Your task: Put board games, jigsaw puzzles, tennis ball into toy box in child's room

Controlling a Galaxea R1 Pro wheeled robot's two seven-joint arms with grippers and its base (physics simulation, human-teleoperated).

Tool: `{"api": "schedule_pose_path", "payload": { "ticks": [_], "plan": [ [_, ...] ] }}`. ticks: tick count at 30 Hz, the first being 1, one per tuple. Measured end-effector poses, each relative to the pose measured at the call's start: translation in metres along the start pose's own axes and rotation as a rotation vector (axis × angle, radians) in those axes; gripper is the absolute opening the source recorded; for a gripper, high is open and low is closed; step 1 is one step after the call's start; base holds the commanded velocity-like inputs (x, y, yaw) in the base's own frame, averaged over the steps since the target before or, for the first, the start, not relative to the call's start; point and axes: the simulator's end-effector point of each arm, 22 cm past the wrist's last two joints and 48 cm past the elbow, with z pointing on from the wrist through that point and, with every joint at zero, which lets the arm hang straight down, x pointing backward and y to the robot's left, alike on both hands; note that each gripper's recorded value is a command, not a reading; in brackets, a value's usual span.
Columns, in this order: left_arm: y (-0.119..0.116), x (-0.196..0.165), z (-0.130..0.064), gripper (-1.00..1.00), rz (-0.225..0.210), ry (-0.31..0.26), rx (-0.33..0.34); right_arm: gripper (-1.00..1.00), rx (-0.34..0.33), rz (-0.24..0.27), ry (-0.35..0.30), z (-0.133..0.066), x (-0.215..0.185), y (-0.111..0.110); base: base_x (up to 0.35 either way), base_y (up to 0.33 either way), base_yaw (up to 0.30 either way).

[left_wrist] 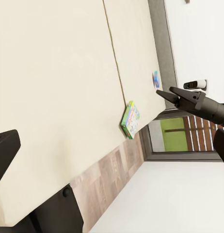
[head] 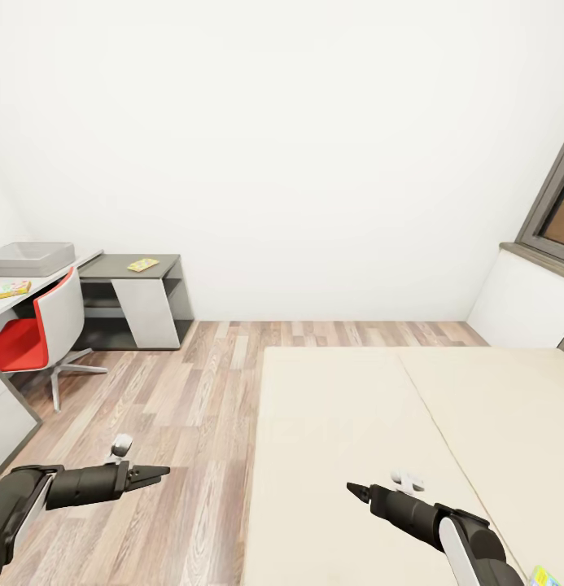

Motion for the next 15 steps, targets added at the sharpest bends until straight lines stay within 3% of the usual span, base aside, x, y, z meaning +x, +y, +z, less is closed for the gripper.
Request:
{"api": "schedule_pose_path", "payload": {
  "ticks": [15],
  "plan": [
    [-0.0001, 0.0002, 0.0004, 1.00, 0.000, 0.001, 0.001, 1.00, -0.001, 0.001, 0.000, 0.0000, 0.0000, 0.0001, 0.000, -0.265, 0.000]
  ]
}}
